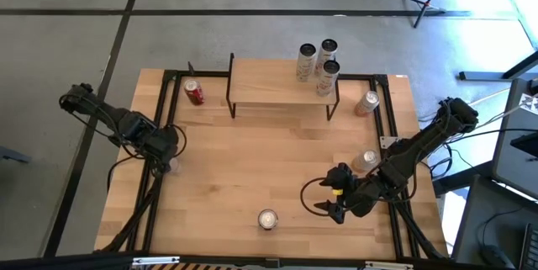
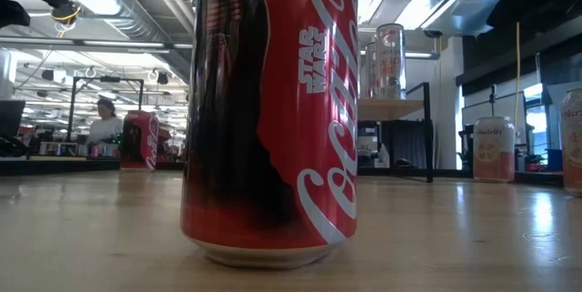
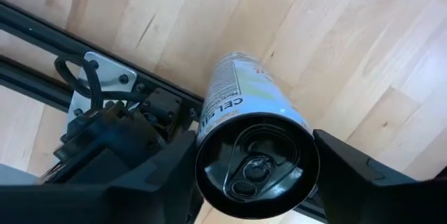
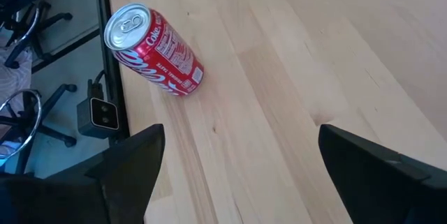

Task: Place canned beverage on shelf
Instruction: Put the white-yellow soda can on the shelf aligned with the other white-yellow soda can

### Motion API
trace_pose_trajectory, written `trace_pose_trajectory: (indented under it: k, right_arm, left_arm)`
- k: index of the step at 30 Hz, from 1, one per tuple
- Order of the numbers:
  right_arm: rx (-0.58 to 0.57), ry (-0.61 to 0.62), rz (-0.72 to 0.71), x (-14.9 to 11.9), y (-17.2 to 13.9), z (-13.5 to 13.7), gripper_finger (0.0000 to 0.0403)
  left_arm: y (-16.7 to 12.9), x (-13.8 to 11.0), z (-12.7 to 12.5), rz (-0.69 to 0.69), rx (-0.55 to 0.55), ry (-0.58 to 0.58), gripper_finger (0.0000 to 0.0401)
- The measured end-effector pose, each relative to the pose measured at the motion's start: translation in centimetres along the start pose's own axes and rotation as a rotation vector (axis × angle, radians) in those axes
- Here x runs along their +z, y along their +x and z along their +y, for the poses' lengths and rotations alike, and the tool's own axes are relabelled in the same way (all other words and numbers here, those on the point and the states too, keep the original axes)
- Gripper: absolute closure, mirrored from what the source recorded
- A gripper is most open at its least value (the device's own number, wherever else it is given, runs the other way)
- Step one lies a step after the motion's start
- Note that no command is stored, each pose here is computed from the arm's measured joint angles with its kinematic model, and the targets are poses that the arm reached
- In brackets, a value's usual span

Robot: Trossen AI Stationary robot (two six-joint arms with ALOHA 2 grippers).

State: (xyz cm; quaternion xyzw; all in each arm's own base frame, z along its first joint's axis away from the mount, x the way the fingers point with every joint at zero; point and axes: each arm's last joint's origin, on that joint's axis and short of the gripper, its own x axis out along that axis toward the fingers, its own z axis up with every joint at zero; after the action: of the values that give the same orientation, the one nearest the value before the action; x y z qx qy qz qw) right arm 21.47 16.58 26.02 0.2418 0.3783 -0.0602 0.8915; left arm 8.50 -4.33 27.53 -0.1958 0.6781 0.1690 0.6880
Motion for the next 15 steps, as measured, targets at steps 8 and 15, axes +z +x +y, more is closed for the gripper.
trace_pose_trajectory:
  k: [8, 15]
  right_arm:
    - [0.0, 0.0, 0.0, 0.0, 0.0, 0.0, 0.0038]
    - [0.001, -0.003, -0.001, 0.0, 0.0, 0.0, 0.0038]
  left_arm:
    - [-1.1, 0.6, -0.9, -0.05, -0.056, -0.012, 0.0191]
    - [-3.9, 2.9, -3.7, -0.17, -0.065, 0.045, 0.0191]
